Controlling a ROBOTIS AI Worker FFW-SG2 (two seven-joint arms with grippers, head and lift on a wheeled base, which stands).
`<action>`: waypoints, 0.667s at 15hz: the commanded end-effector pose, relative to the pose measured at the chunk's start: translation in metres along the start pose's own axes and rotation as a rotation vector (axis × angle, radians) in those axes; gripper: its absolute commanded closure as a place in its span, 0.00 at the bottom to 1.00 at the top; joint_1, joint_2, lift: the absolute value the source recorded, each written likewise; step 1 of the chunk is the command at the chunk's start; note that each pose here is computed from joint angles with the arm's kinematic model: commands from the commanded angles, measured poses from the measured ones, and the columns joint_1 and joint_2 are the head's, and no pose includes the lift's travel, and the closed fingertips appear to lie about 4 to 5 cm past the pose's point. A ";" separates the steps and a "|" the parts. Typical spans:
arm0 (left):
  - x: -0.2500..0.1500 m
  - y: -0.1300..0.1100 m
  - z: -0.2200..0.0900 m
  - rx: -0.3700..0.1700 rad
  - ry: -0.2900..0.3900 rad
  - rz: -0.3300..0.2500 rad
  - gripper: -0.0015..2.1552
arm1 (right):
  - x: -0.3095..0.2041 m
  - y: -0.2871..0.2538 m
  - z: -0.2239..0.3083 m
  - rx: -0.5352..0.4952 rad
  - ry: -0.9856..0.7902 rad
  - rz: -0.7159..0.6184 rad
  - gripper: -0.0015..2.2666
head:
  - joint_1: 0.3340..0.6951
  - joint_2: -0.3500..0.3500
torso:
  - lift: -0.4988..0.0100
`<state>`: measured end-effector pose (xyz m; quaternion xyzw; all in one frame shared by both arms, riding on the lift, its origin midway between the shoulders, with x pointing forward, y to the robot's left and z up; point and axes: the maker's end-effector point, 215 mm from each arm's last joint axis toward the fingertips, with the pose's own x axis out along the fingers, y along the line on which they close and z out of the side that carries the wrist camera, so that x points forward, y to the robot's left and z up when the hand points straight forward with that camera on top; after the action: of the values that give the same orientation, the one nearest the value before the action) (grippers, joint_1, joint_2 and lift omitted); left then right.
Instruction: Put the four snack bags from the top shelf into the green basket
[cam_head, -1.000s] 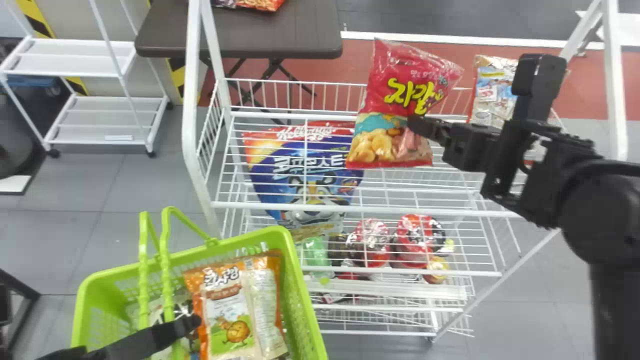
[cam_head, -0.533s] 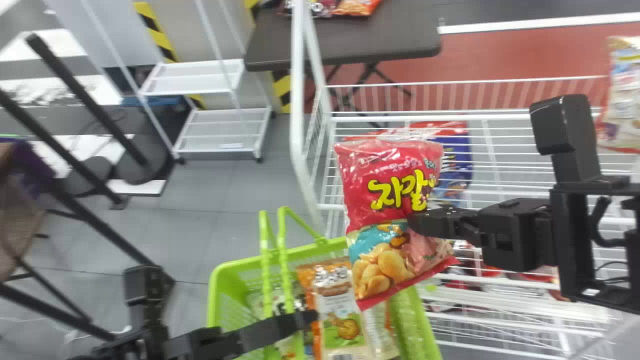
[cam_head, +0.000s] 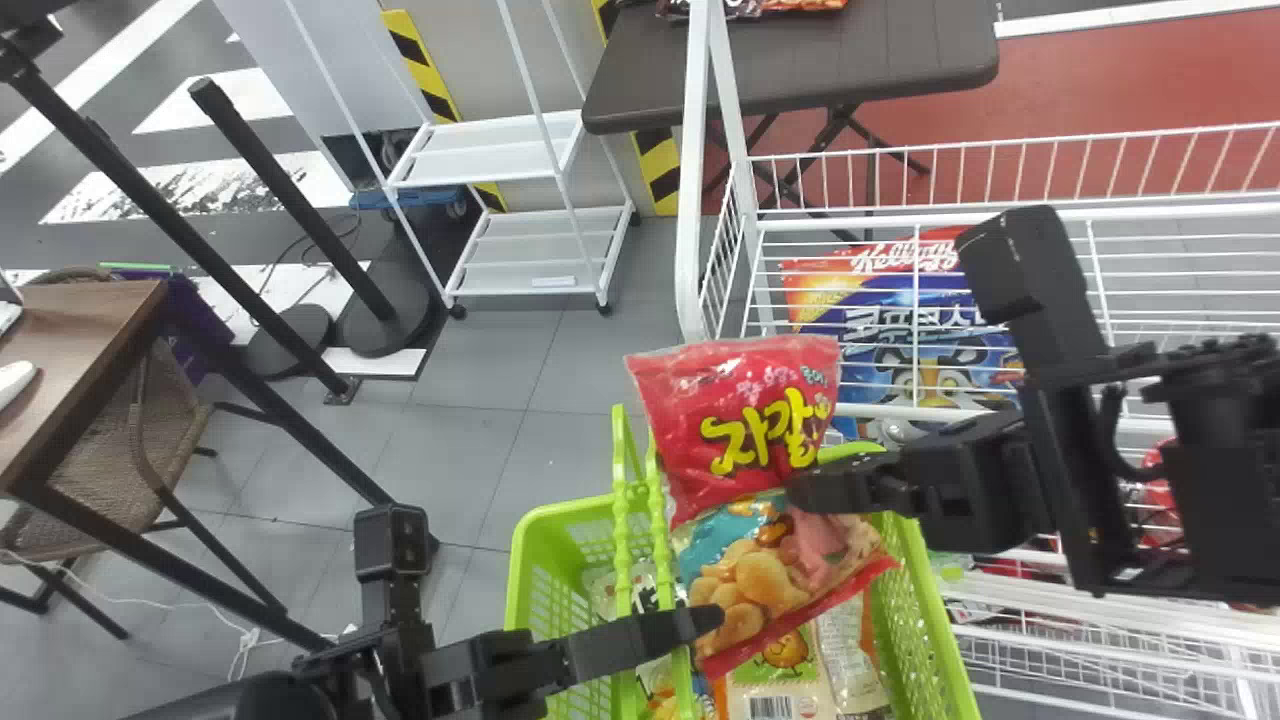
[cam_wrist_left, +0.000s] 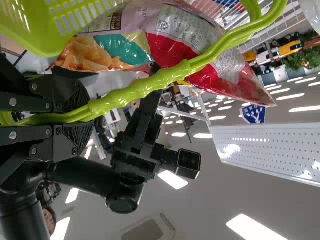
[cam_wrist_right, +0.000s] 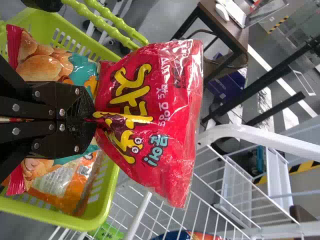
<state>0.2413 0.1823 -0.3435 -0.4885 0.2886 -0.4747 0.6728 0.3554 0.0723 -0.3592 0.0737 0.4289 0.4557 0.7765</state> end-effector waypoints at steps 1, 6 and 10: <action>0.005 -0.005 -0.001 0.004 0.009 -0.020 1.00 | 0.015 0.011 -0.017 0.012 0.055 0.046 0.99 | 1.00 1.00 | 0.98; 0.026 -0.017 -0.002 0.030 0.053 -0.063 1.00 | 0.039 0.023 -0.051 0.057 0.156 0.113 0.99 | 1.00 1.00 | 0.98; 0.046 -0.028 -0.011 0.025 0.102 -0.100 1.00 | 0.050 0.040 -0.064 0.039 0.206 0.158 0.96 | 1.00 1.00 | 0.98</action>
<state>0.2421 0.1406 -0.3217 -0.4695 0.2918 -0.5260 0.6464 0.2978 0.1117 -0.4057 0.0823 0.5028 0.5060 0.6960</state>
